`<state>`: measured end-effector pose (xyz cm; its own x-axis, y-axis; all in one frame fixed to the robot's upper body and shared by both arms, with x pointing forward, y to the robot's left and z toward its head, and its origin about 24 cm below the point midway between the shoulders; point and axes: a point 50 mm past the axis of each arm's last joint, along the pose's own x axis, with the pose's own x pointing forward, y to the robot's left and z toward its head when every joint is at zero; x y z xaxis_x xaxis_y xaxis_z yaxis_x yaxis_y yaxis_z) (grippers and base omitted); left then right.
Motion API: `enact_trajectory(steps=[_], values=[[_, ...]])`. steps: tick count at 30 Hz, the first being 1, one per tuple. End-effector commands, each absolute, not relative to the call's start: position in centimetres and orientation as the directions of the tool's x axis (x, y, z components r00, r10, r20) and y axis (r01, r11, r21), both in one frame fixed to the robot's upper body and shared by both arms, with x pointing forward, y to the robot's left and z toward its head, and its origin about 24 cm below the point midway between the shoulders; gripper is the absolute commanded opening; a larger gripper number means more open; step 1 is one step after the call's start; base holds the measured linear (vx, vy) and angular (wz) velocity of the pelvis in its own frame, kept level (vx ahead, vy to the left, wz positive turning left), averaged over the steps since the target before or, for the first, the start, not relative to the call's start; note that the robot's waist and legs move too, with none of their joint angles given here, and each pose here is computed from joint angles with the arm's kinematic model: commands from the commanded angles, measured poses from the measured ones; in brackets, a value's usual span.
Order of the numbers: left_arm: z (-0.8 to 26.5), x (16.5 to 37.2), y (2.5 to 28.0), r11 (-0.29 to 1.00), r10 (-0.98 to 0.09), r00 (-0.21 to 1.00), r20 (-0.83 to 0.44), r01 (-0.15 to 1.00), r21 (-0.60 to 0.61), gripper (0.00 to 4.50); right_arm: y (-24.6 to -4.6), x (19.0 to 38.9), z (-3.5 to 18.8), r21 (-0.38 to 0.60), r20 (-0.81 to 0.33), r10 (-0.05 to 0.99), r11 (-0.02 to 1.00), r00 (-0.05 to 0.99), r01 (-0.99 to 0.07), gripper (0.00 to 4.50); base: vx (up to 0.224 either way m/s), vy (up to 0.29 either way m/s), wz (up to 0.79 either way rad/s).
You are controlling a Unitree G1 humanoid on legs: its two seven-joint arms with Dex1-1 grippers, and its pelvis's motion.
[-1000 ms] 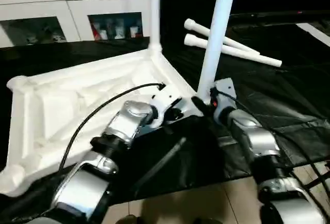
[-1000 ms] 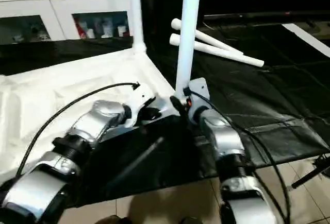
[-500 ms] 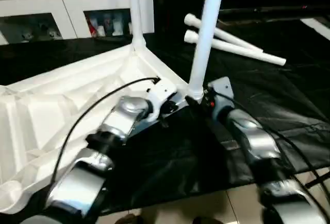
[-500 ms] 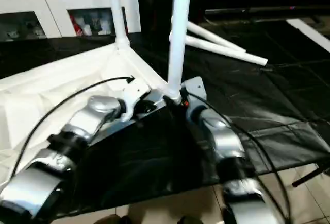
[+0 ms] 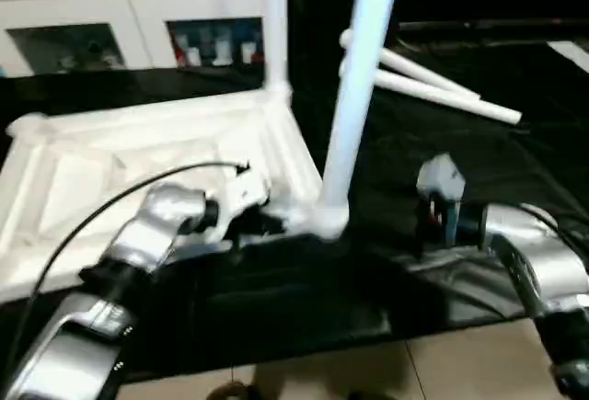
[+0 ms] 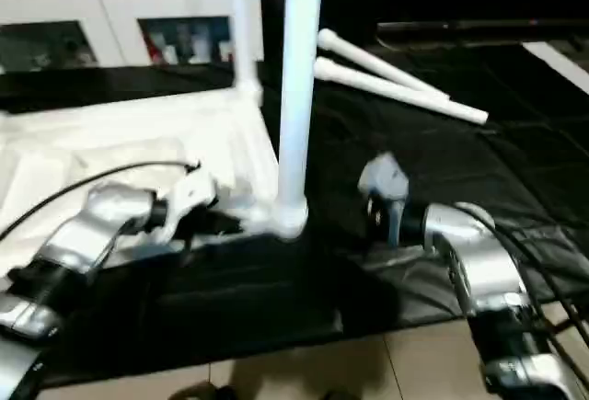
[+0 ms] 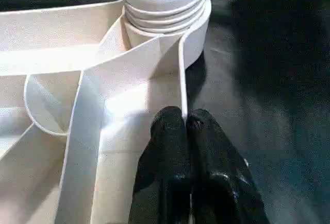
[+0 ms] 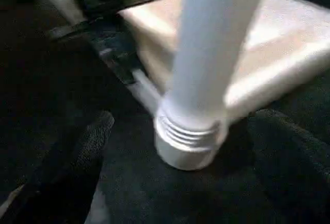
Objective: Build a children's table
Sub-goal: Rotate leg to tighten
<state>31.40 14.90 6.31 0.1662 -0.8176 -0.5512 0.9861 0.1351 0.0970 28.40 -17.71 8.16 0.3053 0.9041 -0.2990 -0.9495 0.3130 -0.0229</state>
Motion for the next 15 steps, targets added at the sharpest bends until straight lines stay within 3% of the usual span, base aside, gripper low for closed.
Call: enact_trajectory(steps=[1,12,15], values=[[6.7,30.6,14.1,0.008,-0.827,0.062,-0.558,0.995,0.099,0.00,-17.5,28.1,8.5,-0.027,-0.313,0.917,0.250,0.245,-0.968,4.47,0.000,0.000,0.00],[7.0,29.2,13.8,-0.183,-0.811,-0.114,-0.573,0.981,0.063,0.00,-15.3,27.9,7.0,0.053,-0.344,0.935,0.108,0.084,-0.993,4.47,0.000,0.000,0.00],[7.0,28.9,13.6,-0.198,-0.810,-0.128,-0.573,0.978,0.061,0.00,-14.9,27.7,7.0,0.092,-0.330,0.944,0.058,0.024,-0.994,4.14,0.000,0.000,0.00]])
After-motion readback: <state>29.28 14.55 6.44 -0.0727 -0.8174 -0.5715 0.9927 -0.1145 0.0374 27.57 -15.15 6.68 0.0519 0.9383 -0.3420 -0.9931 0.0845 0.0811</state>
